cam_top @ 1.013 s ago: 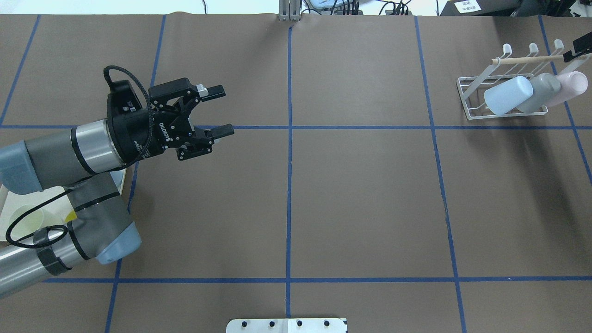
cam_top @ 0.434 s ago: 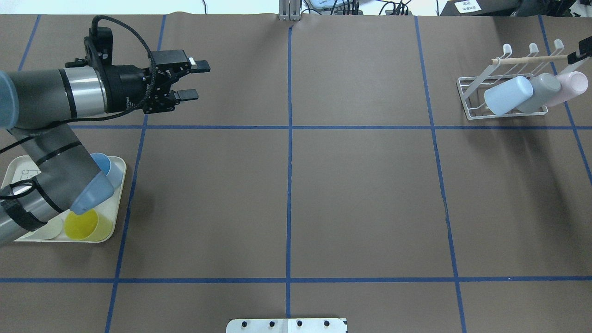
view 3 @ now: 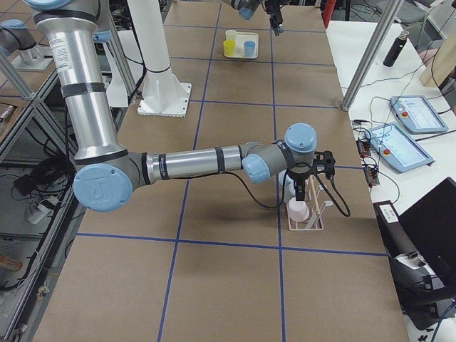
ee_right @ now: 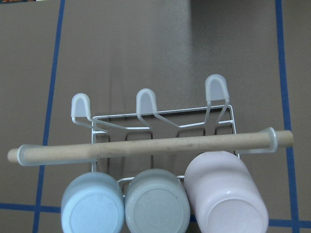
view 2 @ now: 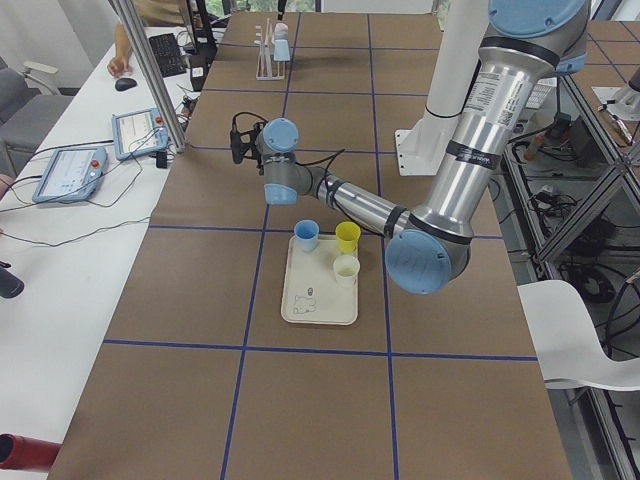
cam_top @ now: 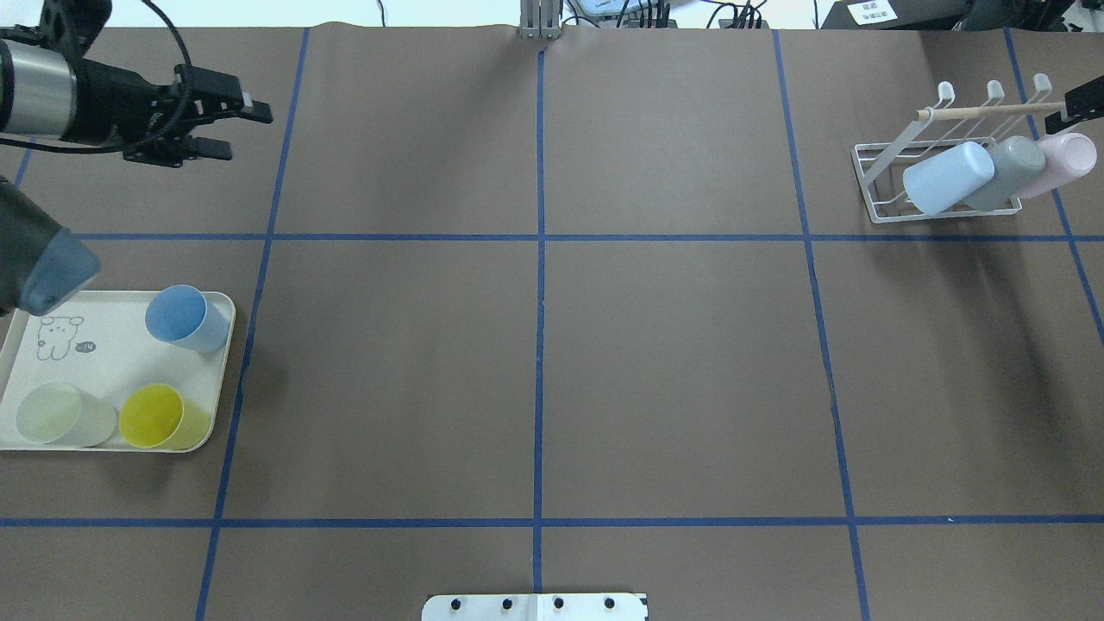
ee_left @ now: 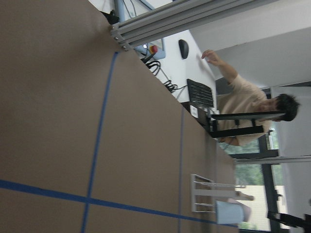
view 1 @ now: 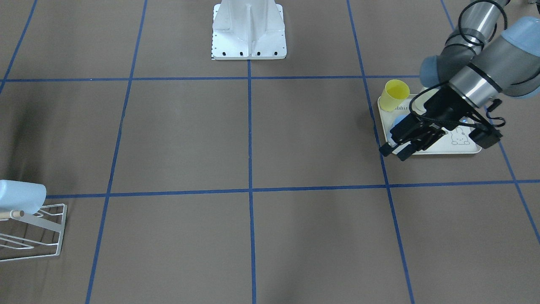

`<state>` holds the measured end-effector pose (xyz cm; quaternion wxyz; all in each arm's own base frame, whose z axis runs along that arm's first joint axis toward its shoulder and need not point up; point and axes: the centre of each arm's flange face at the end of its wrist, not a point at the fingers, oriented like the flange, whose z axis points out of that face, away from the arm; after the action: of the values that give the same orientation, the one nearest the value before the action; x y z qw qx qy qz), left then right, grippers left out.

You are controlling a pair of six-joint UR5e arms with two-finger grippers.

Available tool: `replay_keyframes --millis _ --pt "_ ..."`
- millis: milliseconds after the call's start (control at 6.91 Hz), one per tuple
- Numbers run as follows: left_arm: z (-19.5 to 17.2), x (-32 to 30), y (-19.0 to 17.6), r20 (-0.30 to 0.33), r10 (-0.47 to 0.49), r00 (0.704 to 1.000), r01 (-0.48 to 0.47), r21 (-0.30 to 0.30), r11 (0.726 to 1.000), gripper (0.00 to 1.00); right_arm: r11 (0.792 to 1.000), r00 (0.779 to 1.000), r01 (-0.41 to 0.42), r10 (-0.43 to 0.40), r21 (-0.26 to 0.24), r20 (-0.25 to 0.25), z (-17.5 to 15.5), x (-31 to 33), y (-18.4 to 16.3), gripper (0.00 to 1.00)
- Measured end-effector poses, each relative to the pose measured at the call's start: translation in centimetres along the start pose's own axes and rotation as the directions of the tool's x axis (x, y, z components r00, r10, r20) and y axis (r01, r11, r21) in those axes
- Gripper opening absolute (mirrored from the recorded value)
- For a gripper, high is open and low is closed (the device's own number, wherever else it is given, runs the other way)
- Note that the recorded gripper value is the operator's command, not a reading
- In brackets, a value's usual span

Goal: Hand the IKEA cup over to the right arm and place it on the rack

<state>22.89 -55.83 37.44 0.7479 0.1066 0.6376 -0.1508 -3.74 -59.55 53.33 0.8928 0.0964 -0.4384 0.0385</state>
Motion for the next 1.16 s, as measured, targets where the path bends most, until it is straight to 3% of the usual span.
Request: replay_keyframes --millis 290,579,1158 --pt "-2.7 -8.5 0.5 0.110 0.124 0.986 -0.117 -0.076 0.990 0.90 1.000 1.000 0.021 -0.021 -0.020 0.008 1.0 -1.2 0.7 1.00" --pt "-4.6 -16.4 3.3 0.201 0.177 0.964 -0.141 -0.178 0.974 0.90 0.998 0.999 0.051 -0.051 -0.038 0.018 2.1 -2.9 1.3 1.00" --pt "-9.6 -24.8 10.6 0.281 0.184 0.942 -0.104 -0.277 0.955 0.91 0.996 0.997 0.074 -0.072 -0.056 0.031 3.1 -5.0 2.0 1.00"
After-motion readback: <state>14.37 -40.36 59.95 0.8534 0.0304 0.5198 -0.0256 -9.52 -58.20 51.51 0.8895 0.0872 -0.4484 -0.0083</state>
